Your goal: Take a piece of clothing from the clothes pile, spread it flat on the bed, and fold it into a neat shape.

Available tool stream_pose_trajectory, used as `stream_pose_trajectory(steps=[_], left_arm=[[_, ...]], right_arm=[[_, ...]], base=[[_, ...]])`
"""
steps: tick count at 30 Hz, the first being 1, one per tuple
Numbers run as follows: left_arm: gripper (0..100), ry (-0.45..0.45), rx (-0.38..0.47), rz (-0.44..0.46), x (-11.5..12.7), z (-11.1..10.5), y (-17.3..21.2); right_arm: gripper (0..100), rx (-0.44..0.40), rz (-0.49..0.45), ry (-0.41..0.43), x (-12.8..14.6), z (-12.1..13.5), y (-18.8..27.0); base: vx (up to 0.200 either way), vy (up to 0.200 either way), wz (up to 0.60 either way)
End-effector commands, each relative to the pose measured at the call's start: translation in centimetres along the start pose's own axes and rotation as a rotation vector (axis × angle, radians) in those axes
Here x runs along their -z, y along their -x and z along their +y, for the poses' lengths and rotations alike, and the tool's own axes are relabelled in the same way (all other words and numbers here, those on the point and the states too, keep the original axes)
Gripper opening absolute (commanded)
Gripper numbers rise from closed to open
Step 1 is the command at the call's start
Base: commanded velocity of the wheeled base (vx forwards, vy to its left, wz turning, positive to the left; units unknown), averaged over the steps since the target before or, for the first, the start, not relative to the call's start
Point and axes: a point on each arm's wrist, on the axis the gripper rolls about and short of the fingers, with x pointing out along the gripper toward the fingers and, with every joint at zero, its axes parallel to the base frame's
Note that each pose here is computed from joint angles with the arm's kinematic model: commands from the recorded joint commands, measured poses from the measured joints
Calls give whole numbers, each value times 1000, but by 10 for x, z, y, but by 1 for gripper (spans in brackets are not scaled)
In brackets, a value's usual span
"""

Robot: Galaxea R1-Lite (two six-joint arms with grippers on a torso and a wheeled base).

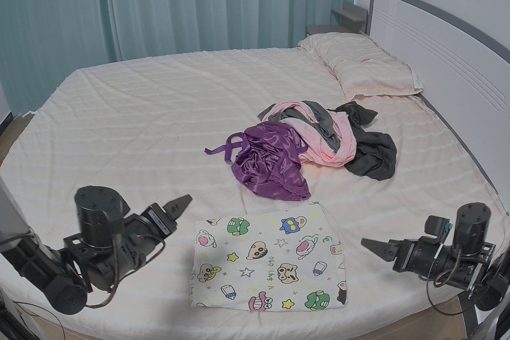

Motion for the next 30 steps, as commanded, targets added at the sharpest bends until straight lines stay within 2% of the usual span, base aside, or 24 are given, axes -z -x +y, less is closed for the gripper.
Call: stream_pose_trajectory(steps=[1, 4, 8, 12, 16, 18, 20, 23, 25, 30], left_arm=[[100, -127, 16, -337, -56, -1, 62], [100, -205, -35, -430, -61, 7, 87], [100, -239, -23, -510, -56, 14, 127], [100, -302, -148, -567, -48, 31, 153], [100, -335, -181, -640, -43, 40, 183], [100, -365, -215, -649, -39, 46, 193], [100, -412, -276, -646, -31, 58, 206], [100, -430, -297, -650, -25, 66, 216], [100, -453, -330, -681, -20, 74, 227], [100, -467, -429, -755, -14, 82, 238]], right_arm=[[100, -59, -355, 74, -31, 19, 65], [100, -35, -429, 131, -34, 21, 83], [100, -3, -499, 164, -30, 21, 111], [100, 6, -498, 173, -15, 15, 140], [100, 34, -457, 193, 13, 0, 168], [100, 59, -448, 201, 23, -6, 176], [100, 123, -484, 200, 34, -13, 184], [100, 161, -541, 209, 37, -14, 190], [100, 213, -593, 209, 40, -15, 194], [100, 304, -616, 259, 52, -19, 198]], base=[[0, 0, 0], [0, 0, 0], [0, 0, 0], [0, 0, 0], [0, 0, 0], [0, 0, 0], [0, 0, 0], [0, 0, 0], [0, 0, 0], [0, 0, 0]])
